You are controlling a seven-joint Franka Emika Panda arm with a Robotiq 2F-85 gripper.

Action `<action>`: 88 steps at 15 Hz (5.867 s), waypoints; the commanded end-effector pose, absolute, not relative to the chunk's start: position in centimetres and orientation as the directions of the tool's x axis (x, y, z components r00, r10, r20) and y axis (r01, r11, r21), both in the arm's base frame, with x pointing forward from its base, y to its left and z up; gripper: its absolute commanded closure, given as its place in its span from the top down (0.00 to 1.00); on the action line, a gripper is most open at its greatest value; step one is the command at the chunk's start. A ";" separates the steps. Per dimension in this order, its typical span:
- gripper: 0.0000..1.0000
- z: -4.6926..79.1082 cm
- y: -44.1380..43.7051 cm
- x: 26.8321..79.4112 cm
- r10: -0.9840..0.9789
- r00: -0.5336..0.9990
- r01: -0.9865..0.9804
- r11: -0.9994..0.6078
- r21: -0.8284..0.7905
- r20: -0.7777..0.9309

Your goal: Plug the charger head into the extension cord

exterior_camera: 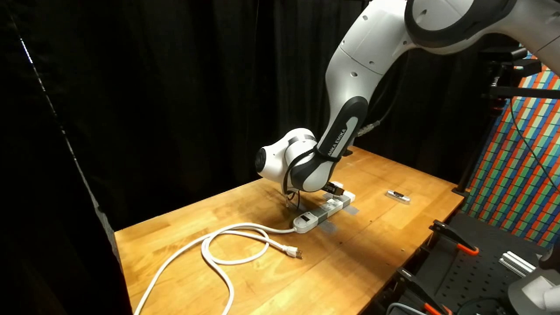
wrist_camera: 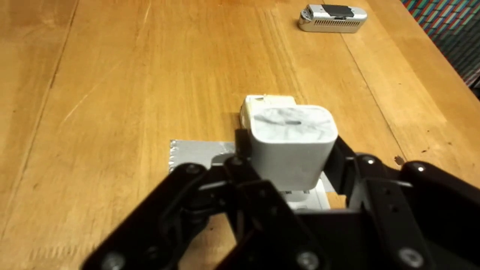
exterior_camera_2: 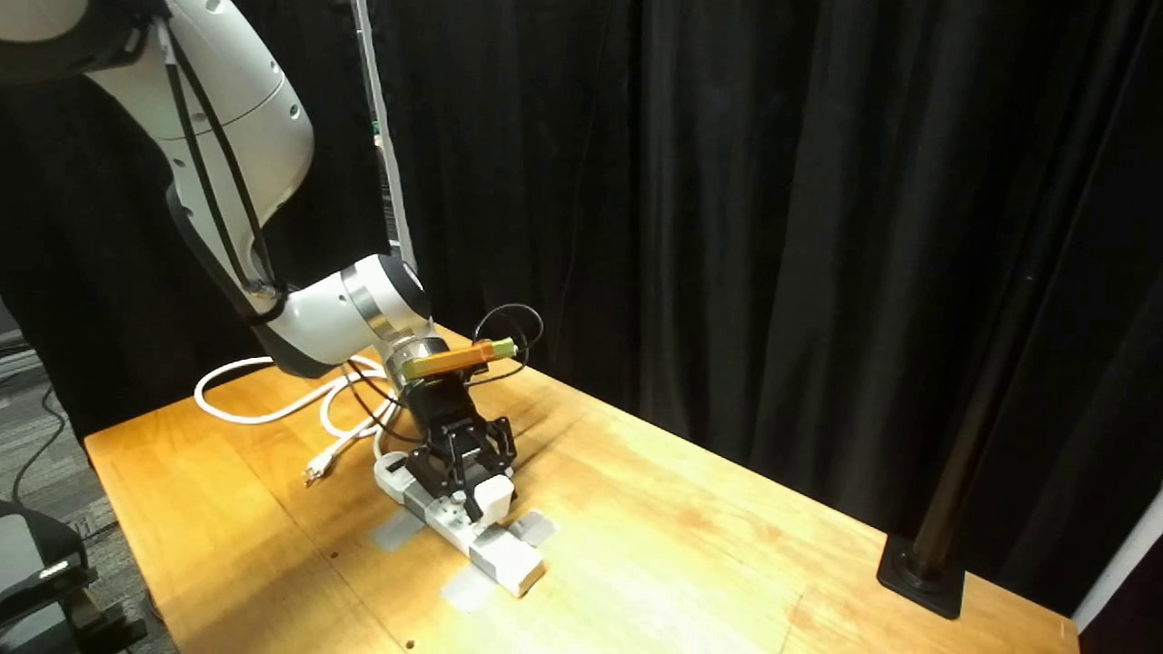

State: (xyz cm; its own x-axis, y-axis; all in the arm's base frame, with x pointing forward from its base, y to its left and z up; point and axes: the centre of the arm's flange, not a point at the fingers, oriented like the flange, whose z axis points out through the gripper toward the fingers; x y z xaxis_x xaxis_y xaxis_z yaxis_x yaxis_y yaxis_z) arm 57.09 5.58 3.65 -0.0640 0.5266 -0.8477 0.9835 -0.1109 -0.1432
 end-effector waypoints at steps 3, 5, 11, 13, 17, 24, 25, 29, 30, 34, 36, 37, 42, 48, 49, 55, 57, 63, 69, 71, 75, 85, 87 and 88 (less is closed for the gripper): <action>0.23 4.8 6.0 54.4 0.524 0.068 0.986 -0.167 -0.025 -0.849; 0.23 5.1 6.0 54.1 0.517 0.123 0.981 -0.191 0.026 -0.847; 0.23 5.7 6.1 51.8 0.486 0.208 0.964 -0.246 0.096 -0.849; 0.23 5.9 6.0 51.5 0.474 0.252 0.956 -0.256 0.142 -0.844; 0.23 7.3 5.8 51.5 0.450 0.302 0.944 -0.261 0.200 -0.841; 0.23 9.5 5.2 53.7 0.448 0.250 0.964 -0.196 0.179 -0.858; 0.23 9.6 5.1 54.0 0.447 0.233 0.968 -0.188 0.163 -0.864; 0.23 9.3 5.0 54.7 0.455 0.177 0.980 -0.164 0.113 -0.873; 0.23 9.3 5.0 54.8 0.455 0.166 0.982 -0.159 0.103 -0.875; 0.23 9.2 5.0 55.4 0.462 0.138 0.987 -0.138 0.083 -0.876; 0.23 9.1 5.1 55.6 0.463 0.128 0.989 -0.126 0.078 -0.877; 0.23 9.0 5.1 55.7 0.461 0.129 0.989 -0.121 0.082 -0.878; 0.23 8.0 5.0 56.5 0.470 0.118 0.988 -0.139 0.059 -0.875; 0.48 7.6 5.1 55.7 0.477 0.131 0.987 -0.141 0.071 -0.869; 0.48 7.6 5.1 55.7 0.478 0.130 0.988 -0.141 0.071 -0.869; 0.23 7.0 5.0 55.9 0.487 0.093 0.992 -0.119 0.039 -0.868; 0.23 6.6 5.2 55.8 0.488 0.069 0.995 -0.100 0.023 -0.870; 0.23 5.5 5.5 55.6 0.487 0.027 0.999 -0.054 0.000 -0.873; 0.23 4.9 5.3 56.0 0.479 0.006 1.000 -0.028 -0.008 -0.878; 0.23 4.7 5.3 56.1 0.482 -0.015 1.000 -0.014 -0.025 -0.876; 0.23 4.2 5.3 56.3 0.482 -0.049 0.998 -0.002 -0.057 -0.875; 0.23 3.2 5.3 55.8 0.500 -0.122 0.991 0.019 -0.131 -0.857; 0.23 3.0 5.4 55.4 0.500 -0.122 0.991 0.021 -0.129 -0.857; 0.23 2.9 5.4 55.3 0.502 -0.123 0.991 0.021 -0.130 -0.856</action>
State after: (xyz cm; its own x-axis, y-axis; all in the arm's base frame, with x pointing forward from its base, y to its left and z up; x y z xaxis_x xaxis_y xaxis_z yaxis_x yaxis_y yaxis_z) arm 55.48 5.48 3.11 -0.1051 0.4846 -0.8684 0.9932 0.0076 -0.1160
